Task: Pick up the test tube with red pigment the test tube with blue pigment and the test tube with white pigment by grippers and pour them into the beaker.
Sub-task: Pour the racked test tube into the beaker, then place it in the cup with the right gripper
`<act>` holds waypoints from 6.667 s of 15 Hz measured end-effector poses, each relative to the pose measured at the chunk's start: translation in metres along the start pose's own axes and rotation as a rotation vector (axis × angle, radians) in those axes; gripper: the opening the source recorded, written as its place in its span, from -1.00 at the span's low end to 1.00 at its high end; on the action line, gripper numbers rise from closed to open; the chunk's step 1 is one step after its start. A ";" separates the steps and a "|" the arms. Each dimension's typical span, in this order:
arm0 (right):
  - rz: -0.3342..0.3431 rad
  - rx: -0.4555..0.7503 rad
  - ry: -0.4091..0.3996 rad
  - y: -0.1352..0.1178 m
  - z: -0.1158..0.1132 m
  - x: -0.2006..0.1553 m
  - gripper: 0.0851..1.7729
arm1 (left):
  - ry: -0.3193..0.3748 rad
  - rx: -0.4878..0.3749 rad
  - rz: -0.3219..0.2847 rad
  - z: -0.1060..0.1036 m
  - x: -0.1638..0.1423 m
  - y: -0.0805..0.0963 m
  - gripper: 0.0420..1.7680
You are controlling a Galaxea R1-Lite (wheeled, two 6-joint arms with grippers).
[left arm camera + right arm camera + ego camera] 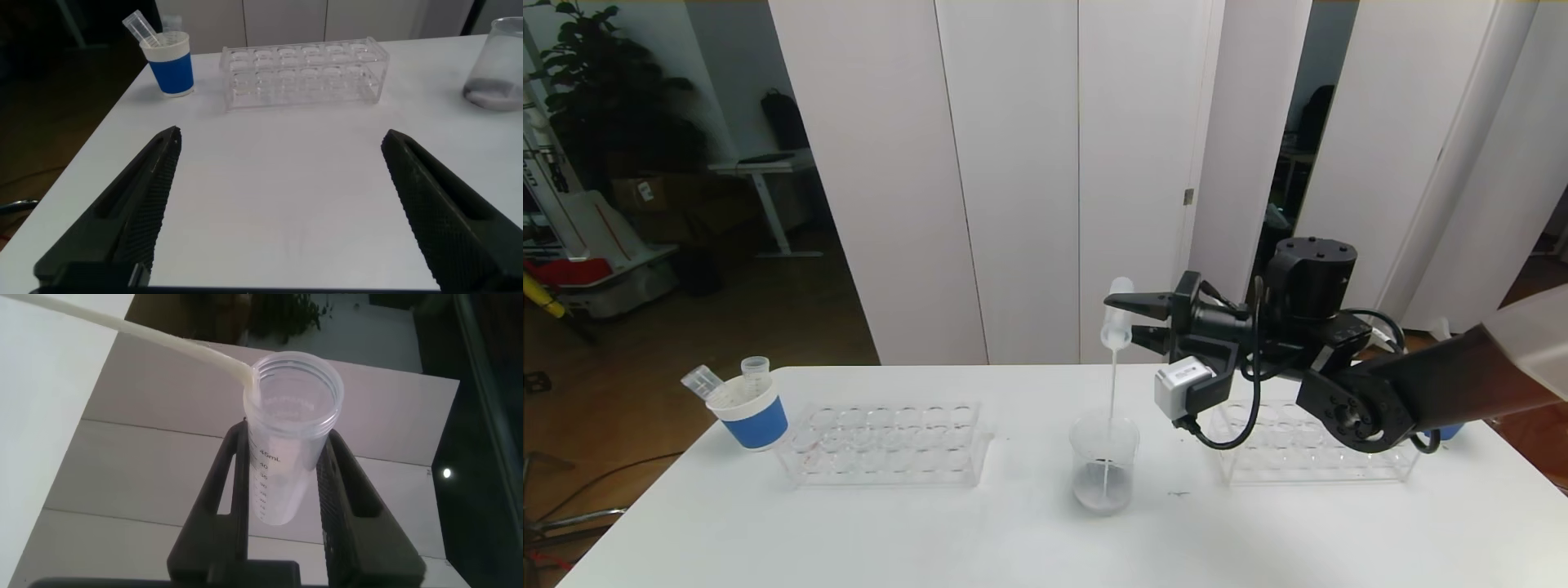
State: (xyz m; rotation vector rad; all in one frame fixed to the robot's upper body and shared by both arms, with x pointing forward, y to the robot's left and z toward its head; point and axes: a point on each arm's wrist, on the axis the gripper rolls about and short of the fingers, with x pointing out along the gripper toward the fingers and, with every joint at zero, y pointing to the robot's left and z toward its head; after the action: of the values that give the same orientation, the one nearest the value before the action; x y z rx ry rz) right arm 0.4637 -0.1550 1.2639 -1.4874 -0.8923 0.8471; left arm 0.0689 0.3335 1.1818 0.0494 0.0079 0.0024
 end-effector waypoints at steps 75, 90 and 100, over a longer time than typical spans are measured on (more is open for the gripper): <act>-0.784 1.511 0.804 -0.051 -0.005 -0.170 -0.43 | 0.000 0.000 0.000 0.000 0.000 0.000 0.98; -1.028 1.356 1.064 -0.039 -0.059 -0.329 -0.43 | 0.000 0.000 0.000 0.000 0.000 0.000 0.98; -0.977 1.512 1.068 0.013 -0.077 -0.307 -0.43 | 0.000 0.000 0.000 0.000 0.000 0.000 0.98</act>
State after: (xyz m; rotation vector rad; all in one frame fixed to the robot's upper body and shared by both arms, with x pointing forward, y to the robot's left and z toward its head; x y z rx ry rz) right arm 0.3951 -0.4642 1.2653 0.0663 0.0620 -0.1835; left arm 0.0689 0.3335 1.1818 0.0489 0.0079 0.0019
